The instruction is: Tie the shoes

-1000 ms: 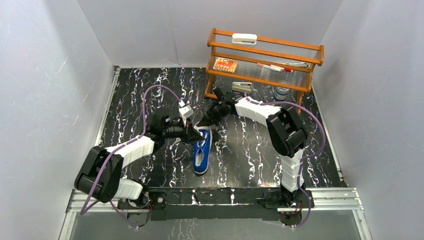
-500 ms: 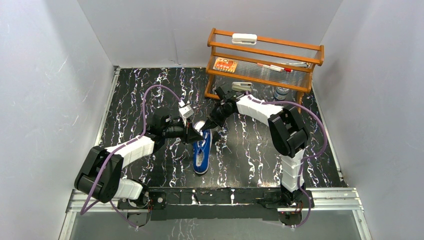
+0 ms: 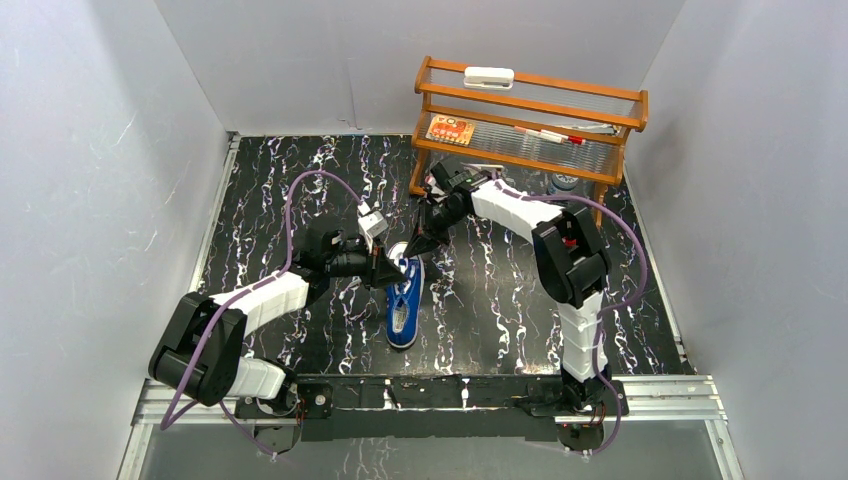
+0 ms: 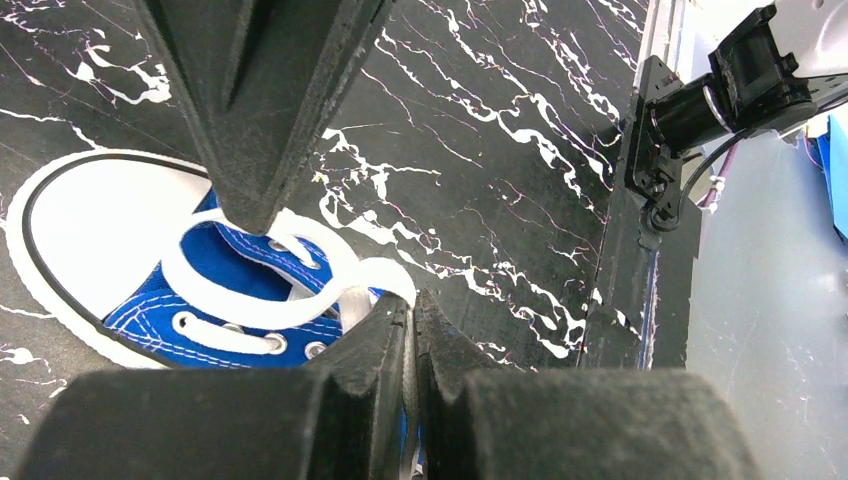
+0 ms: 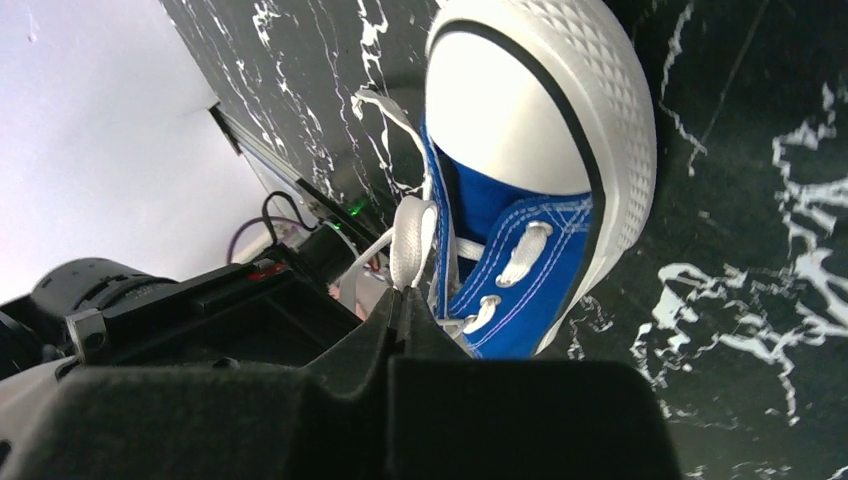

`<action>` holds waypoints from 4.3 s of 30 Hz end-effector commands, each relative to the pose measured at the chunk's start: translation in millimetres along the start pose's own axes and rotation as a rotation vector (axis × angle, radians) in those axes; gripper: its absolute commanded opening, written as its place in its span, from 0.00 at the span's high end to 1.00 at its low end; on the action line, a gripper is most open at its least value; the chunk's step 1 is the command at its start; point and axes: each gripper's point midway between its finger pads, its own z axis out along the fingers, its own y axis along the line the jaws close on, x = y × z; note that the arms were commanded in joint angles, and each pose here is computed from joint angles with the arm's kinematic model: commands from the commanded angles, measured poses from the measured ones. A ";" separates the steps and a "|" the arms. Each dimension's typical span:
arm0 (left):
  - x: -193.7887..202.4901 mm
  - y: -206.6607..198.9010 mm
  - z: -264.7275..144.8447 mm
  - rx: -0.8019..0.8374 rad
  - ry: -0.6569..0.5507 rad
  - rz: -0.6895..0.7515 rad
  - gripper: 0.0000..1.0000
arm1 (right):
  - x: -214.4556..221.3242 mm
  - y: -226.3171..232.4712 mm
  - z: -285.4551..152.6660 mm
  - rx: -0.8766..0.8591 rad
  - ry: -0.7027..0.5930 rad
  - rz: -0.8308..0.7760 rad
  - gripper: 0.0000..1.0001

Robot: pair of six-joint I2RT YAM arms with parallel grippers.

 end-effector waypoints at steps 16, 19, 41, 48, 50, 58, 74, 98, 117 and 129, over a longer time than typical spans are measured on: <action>-24.4 -10.3 -2.2 0.042 -0.035 0.057 0.97 | 32.8 16.8 27.8 -0.183 0.188 -0.394 1.00; -26.4 -8.5 -1.6 0.034 -0.034 0.057 0.97 | 41.9 10.3 32.0 -0.173 0.212 -0.352 1.00; -19.3 5.6 -5.3 -0.045 -0.011 0.024 0.97 | 65.1 6.9 -1.7 -0.321 0.312 -0.425 1.00; -23.0 11.9 2.4 -0.035 0.001 -0.007 0.97 | 73.3 18.3 9.6 -0.401 0.381 -0.480 1.00; -21.1 14.3 5.4 -0.031 0.005 -0.027 0.97 | 78.5 25.3 14.5 -0.413 0.403 -0.489 1.00; -0.7 13.2 6.8 -0.012 0.036 -0.082 0.97 | 63.4 21.2 1.5 -0.357 0.308 -0.402 0.99; 13.9 9.4 10.1 0.036 0.067 -0.139 0.97 | 38.0 -14.6 -20.7 0.068 0.184 -0.406 0.51; -3.4 0.0 5.0 0.046 0.040 -0.114 0.97 | 35.1 -11.5 0.6 -0.214 0.162 -0.156 0.75; -3.2 9.8 5.8 0.032 0.050 -0.117 0.97 | 72.5 0.7 7.8 -0.251 0.279 -0.326 1.00; 3.4 24.9 9.6 0.017 0.053 -0.136 0.97 | 44.7 -19.2 -17.2 0.024 0.189 -0.361 0.61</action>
